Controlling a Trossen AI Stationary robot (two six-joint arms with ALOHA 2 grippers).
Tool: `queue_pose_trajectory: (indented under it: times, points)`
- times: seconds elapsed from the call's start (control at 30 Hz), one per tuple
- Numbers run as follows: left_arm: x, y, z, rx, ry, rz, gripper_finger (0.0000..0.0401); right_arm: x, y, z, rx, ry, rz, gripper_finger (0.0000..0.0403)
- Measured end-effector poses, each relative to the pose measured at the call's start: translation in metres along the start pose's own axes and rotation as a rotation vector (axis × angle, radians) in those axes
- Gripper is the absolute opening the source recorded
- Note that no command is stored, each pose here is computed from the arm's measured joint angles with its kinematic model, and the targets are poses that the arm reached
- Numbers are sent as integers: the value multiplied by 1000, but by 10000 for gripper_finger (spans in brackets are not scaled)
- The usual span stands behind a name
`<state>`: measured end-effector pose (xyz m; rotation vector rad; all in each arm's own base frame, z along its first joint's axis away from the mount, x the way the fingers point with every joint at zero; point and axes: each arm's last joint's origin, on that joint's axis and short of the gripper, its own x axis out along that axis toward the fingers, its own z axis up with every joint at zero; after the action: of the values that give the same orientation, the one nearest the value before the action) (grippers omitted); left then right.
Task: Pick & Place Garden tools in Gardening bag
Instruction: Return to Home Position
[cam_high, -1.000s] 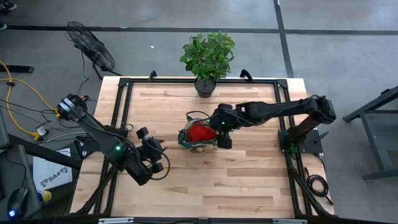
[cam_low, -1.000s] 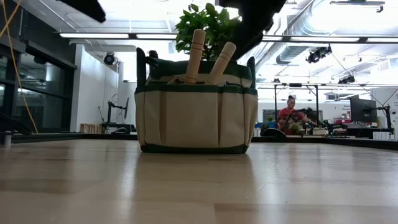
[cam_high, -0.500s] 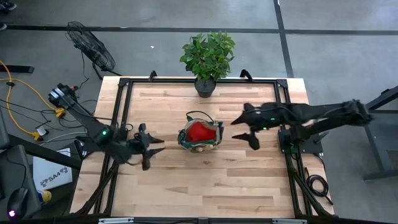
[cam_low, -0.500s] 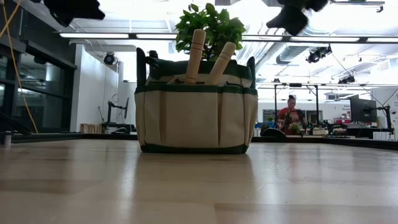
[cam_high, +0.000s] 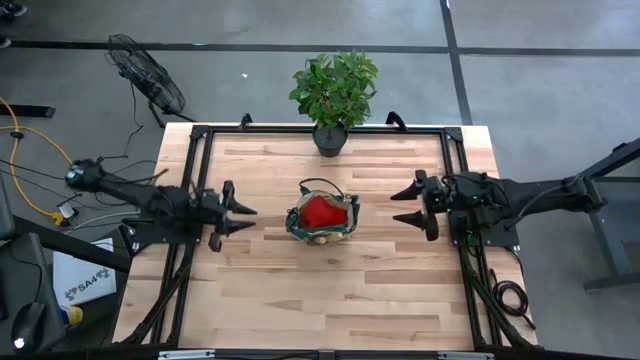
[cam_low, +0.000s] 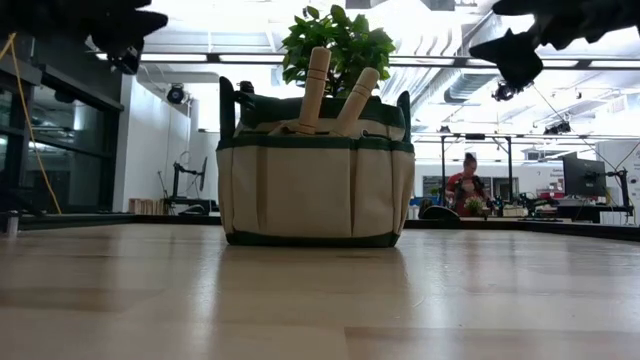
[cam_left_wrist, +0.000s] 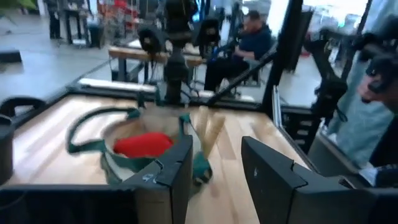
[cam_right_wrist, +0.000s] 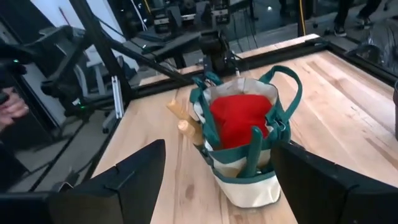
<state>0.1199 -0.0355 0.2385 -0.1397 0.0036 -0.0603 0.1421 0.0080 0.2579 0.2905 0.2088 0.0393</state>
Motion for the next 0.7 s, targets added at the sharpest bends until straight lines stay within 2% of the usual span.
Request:
queue_pose_trajectory:
  times: [0.13, 0.33, 0.5, 0.7]
  points:
    - [-3, 14, -5, 10, -14, 13, 134, -7, -1, -4, -1, -35, 6, 282]
    - [-3, 27, -27, 12, 1, 18, 134, -11, -8, -19, 2, -111, -15, 282]
    - [-4, 29, -44, 35, -52, 9, 134, -13, -13, -37, 7, -174, 29, 282]
    - [-5, 31, -58, 42, -11, -5, 134, -19, -13, -38, -58, -206, 26, 282]
